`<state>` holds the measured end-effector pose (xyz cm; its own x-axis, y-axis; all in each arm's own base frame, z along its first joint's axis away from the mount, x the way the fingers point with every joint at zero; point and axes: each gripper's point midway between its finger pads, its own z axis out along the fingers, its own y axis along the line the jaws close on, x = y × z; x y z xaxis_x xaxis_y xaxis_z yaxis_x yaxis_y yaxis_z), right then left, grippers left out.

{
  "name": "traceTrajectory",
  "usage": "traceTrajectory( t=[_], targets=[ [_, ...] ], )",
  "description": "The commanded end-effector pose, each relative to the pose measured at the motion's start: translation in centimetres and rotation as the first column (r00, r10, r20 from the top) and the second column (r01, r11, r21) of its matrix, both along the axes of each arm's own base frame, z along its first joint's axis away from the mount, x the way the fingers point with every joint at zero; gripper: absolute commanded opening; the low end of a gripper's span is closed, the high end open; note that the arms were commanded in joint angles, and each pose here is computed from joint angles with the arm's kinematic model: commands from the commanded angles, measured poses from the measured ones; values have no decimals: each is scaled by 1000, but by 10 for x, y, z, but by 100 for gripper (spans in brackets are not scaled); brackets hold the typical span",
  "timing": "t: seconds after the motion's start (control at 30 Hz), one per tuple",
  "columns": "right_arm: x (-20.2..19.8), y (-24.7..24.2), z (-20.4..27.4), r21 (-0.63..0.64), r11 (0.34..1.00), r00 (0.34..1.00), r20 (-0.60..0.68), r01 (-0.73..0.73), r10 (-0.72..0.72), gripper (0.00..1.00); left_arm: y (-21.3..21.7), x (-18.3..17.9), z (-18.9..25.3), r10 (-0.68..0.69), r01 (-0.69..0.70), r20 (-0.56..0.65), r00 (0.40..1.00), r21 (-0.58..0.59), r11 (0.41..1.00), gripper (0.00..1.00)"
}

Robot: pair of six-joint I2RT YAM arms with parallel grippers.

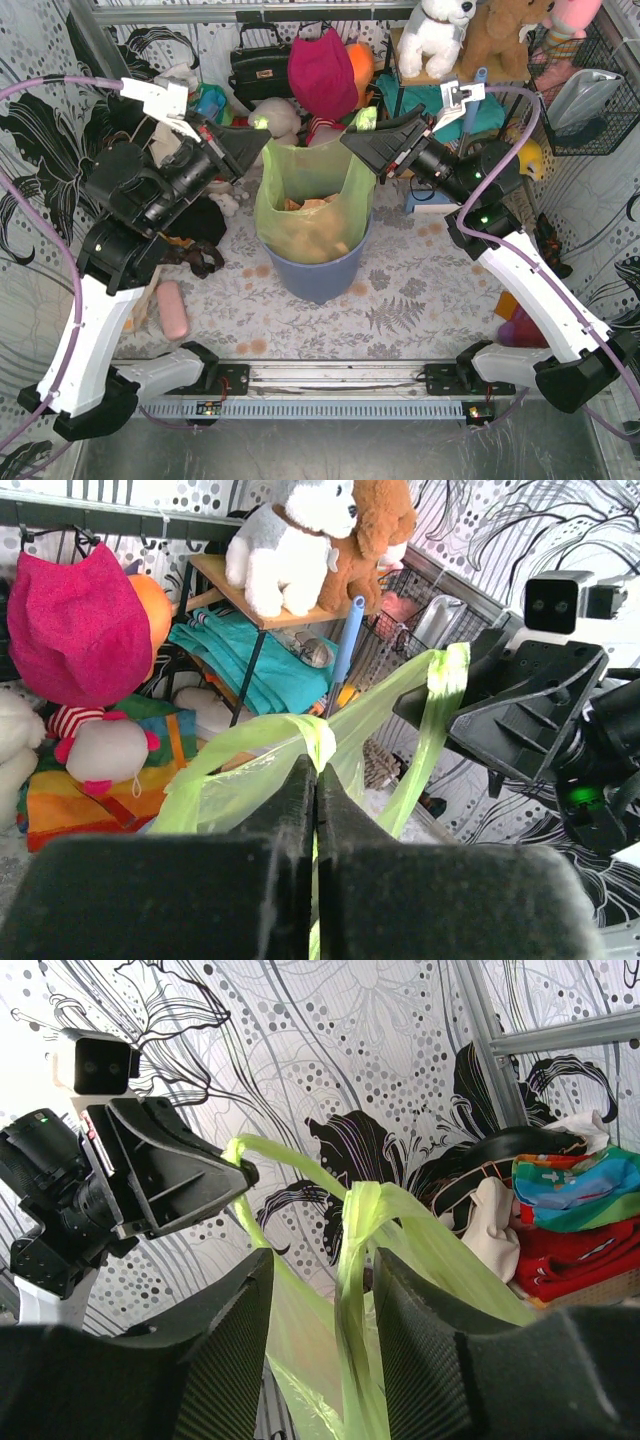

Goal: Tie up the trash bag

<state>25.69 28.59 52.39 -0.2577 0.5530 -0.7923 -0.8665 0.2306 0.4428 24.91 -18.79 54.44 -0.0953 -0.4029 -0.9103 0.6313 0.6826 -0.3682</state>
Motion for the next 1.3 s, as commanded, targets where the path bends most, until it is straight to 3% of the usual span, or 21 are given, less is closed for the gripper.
traceTrajectory(
  t=[0.0,0.33,0.47,0.63,0.77,0.83,1.0,1.1,1.27],
  targets=[
    [-10,-10,20,36,999,997,74,16,-19,44,6,9,6,54,-55,34,998,45,997,0],
    [-5,-9,10,15,999,998,54,30,-31,42,43,26,-62,258,-200,-113,959,374,906,0],
    [-3,-7,7,9,1000,998,48,30,-31,42,77,33,-90,436,-317,-144,888,495,809,0],
    [-1,-6,5,6,1000,999,41,31,-31,42,117,45,-107,641,-457,-116,758,606,651,0],
    [-1,-5,5,9,1000,999,39,25,-25,42,141,52,-87,754,-590,-45,656,592,549,0],
    [-1,-5,6,11,1000,999,41,22,-23,42,146,54,-68,775,-642,-7,632,554,529,0],
    [-2,-6,7,16,1000,999,43,24,-25,42,147,56,-17,786,-738,68,614,404,541,0],
    [-3,-8,7,16,999,999,43,31,-32,42,140,53,3,765,-744,81,639,319,587,4],
    [-4,-10,7,16,999,998,44,39,-39,42,101,35,22,572,-582,103,813,166,796,50]
  ],
)
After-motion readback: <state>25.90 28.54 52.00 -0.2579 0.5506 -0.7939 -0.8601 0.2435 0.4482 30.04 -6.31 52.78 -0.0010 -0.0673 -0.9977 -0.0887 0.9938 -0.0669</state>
